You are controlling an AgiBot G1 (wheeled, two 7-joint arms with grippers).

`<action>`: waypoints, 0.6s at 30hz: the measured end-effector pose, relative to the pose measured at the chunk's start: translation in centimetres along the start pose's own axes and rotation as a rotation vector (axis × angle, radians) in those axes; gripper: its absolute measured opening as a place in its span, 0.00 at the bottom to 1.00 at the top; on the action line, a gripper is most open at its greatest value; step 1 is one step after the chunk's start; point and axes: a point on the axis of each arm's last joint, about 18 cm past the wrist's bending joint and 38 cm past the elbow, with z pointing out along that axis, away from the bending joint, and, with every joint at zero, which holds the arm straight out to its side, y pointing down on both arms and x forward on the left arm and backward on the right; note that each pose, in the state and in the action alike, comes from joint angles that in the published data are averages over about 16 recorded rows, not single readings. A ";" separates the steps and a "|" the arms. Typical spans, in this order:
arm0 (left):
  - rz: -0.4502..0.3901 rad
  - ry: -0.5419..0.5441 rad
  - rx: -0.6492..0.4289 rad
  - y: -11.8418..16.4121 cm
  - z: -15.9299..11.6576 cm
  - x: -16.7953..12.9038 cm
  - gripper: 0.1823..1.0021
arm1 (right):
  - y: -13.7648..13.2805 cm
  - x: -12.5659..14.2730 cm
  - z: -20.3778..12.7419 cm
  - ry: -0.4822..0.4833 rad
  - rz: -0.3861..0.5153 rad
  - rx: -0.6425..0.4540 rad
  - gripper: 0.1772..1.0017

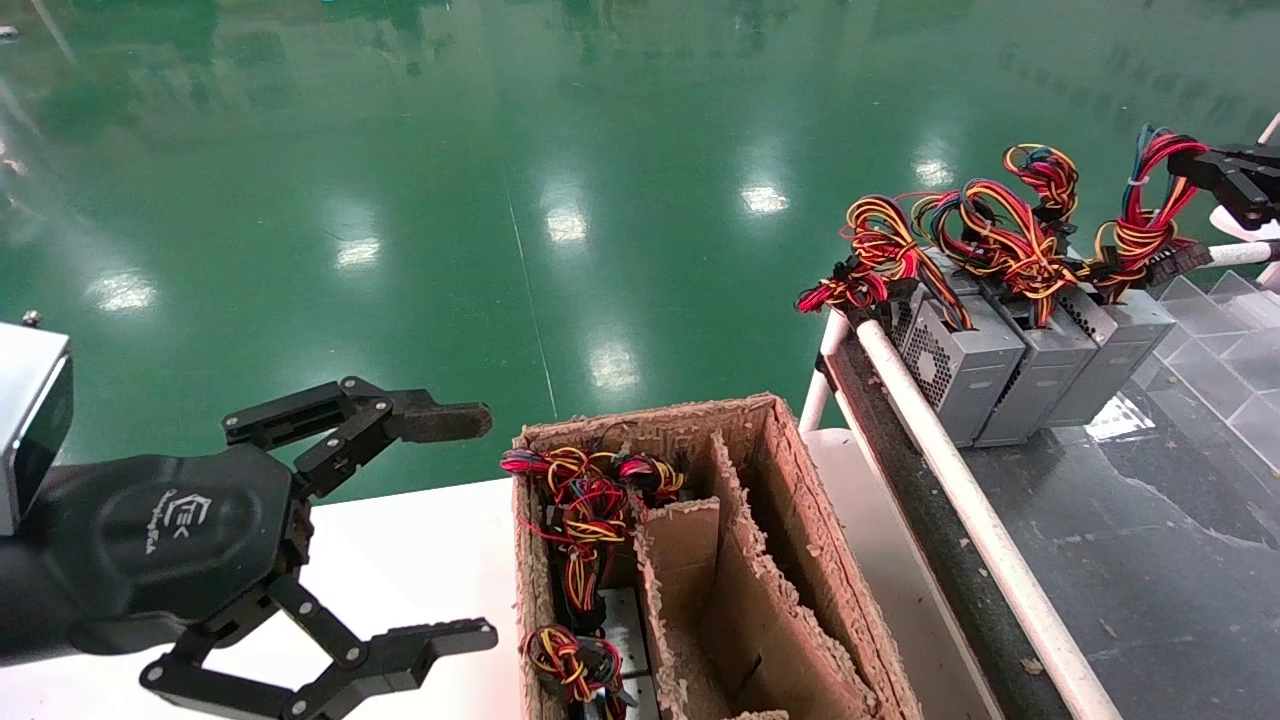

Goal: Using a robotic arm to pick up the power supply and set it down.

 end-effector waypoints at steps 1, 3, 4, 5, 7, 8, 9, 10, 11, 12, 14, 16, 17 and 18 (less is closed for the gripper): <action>0.000 0.000 0.000 0.0 0.0 0.0 1.00 | 0.0 -0.1 0.1 -0.002 0.000 -0.001 0.04; 0.000 0.000 0.000 0.0 0.0 0.0 1.00 | 0.1 -0.2 0.2 -0.004 -0.001 -0.004 0.04; 0.000 0.000 0.000 0.0 0.0 0.0 1.00 | 0.1 -0.3 0.3 -0.006 -0.001 -0.005 0.04; 0.000 0.000 0.000 0.0 0.0 0.0 1.00 | 0.1 -0.3 0.3 -0.007 -0.001 -0.006 0.04; 0.000 0.000 0.000 0.0 0.0 0.0 1.00 | 0.2 -0.4 0.4 -0.007 -0.002 -0.010 0.05; 0.000 0.000 0.000 0.0 0.0 0.0 1.00 | 0.3 -0.4 0.4 -0.007 -0.002 -0.013 0.05; 0.000 0.000 0.000 0.0 0.0 0.0 1.00 | 0.4 -0.4 0.5 -0.007 -0.001 -0.015 0.05; 0.000 0.000 0.000 0.0 0.0 0.0 1.00 | 0.4 -0.4 0.5 -0.006 -0.001 -0.019 0.06; 0.000 0.000 0.000 0.0 0.0 0.0 1.00 | 0.5 -0.4 0.5 -0.005 0.000 -0.022 0.07; 0.000 0.000 0.000 0.0 0.0 0.0 1.00 | 0.6 -0.4 0.5 -0.003 0.001 -0.025 0.08; 0.000 0.000 0.000 0.0 0.0 0.0 1.00 | 0.8 -0.4 0.5 0.000 0.004 -0.033 0.09; 0.000 0.000 0.000 0.0 0.0 0.0 1.00 | 1.0 -0.3 0.5 0.003 0.007 -0.041 0.11; 0.000 0.000 0.000 0.0 0.0 0.0 1.00 | 1.1 -0.3 0.5 0.004 0.009 -0.045 0.13; 0.000 0.000 0.000 0.0 0.0 0.0 1.00 | 1.2 -0.2 0.5 0.005 0.011 -0.050 0.15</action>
